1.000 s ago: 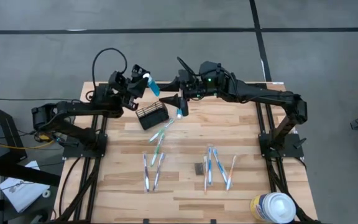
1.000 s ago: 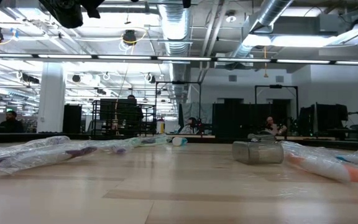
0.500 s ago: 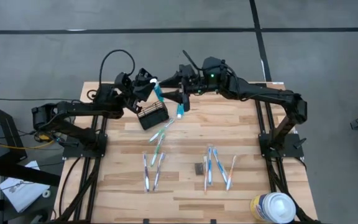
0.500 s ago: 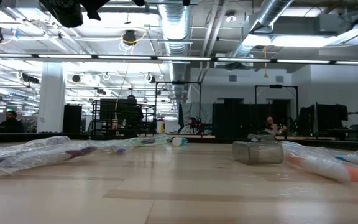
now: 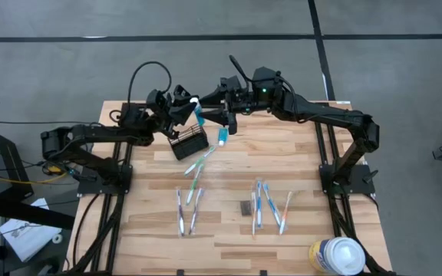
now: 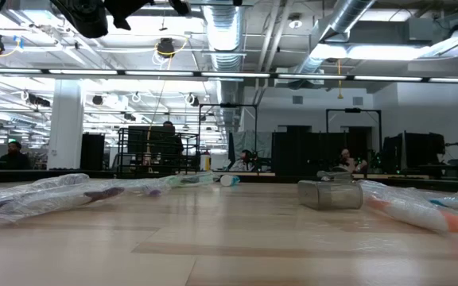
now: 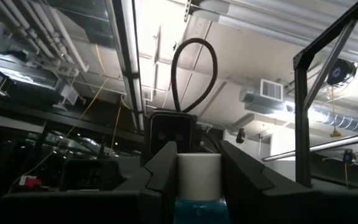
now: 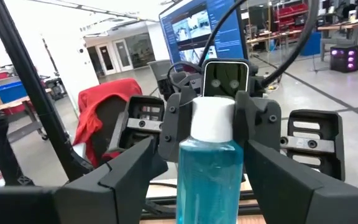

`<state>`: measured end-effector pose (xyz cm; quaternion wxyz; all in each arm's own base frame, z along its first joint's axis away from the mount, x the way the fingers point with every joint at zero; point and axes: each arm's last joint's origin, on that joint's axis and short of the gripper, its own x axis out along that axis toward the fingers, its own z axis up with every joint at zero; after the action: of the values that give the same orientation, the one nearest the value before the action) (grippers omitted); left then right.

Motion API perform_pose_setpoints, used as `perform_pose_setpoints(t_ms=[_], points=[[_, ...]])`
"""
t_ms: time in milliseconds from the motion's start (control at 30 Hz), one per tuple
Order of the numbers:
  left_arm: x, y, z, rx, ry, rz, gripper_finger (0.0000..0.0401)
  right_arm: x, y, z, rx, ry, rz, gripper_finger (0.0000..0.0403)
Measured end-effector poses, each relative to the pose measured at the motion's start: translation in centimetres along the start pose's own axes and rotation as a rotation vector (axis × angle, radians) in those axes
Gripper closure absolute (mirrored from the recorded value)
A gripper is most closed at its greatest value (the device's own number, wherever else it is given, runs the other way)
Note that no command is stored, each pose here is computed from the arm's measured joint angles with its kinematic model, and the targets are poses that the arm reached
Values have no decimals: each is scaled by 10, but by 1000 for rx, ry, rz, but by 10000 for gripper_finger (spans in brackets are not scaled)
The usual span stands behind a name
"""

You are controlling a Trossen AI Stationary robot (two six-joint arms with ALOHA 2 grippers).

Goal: Pick & Place toothbrushing station
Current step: Put the blue mouthwash into the black organizer

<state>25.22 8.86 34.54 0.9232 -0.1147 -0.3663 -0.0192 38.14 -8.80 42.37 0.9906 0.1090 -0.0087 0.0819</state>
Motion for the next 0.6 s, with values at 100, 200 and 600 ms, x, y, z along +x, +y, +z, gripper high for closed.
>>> perform_pose_setpoints(t_ms=[100, 200, 600], points=[[0, 3, -2, -5, 1, 8, 317, 0, -1, -1, 14, 10, -8, 163], [0, 2, -3, -7, -6, 16, 317, 0, -1, -1, 12, 7, -7, 163], [9, 0, 9, -6, -44, -37, 317, 2, -8, -4, 42, 14, -14, 163]])
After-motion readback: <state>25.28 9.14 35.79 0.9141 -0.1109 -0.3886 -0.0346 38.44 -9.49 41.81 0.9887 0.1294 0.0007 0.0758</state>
